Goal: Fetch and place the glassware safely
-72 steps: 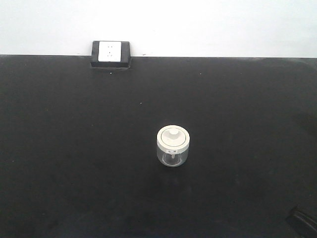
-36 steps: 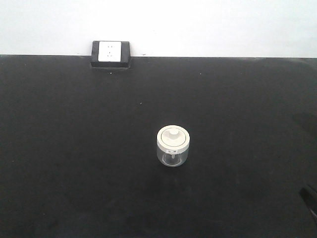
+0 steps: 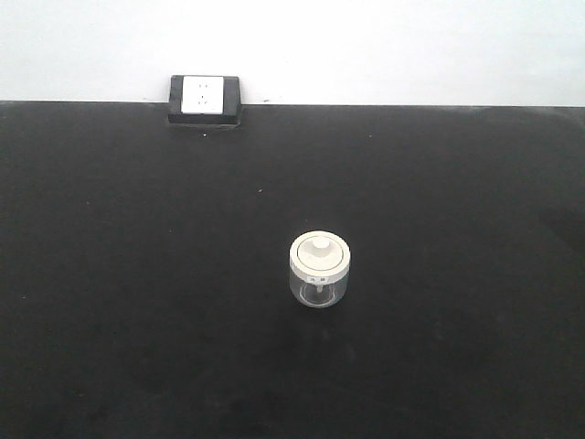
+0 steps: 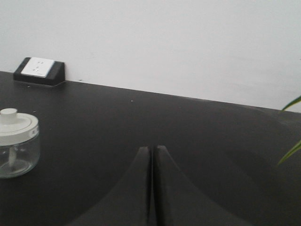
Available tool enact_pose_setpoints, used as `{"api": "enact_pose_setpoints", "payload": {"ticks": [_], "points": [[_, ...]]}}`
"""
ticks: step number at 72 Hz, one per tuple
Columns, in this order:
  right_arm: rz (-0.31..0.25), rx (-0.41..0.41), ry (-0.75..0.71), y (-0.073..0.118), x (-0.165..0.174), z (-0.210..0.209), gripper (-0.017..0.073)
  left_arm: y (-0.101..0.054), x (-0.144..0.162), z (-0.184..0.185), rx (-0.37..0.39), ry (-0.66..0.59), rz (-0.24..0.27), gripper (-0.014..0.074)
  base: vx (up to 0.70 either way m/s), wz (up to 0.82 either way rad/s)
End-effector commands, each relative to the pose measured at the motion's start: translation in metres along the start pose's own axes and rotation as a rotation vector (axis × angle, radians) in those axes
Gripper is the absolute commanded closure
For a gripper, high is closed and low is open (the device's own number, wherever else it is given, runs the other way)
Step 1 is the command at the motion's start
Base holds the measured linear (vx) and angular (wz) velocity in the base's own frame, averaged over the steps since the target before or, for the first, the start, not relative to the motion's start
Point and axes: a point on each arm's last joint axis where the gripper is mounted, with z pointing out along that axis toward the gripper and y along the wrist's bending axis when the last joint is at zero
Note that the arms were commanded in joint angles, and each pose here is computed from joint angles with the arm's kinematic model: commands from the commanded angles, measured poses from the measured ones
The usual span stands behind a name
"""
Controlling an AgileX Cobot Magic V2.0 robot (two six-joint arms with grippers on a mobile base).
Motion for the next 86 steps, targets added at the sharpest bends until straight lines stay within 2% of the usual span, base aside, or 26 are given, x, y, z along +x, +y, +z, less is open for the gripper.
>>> {"api": "enact_pose_setpoints", "payload": {"ticks": [1,7,47,86], "points": [[0.022,0.032,-0.115,-0.0016,-0.0050,-0.0008,0.0567,0.0000,0.0028,0.0006,0.005,-0.056,-0.011,0.0601,0.00,0.00],[0.038,0.040,-0.102,-0.0021,-0.0040,-0.0007,0.0567,0.0000,0.0028,0.0006,0.005,-0.056,-0.011,0.0601,0.00,0.00],[0.020,0.035,-0.101,-0.0016,-0.0040,-0.0007,0.0567,0.0000,0.0028,0.0006,0.005,-0.056,-0.011,0.0601,0.00,0.00],[0.028,0.034,-0.101,-0.0016,-0.0040,-0.0007,0.0567,0.0000,0.0028,0.0006,0.005,-0.056,-0.011,0.0601,0.00,0.00]]}}
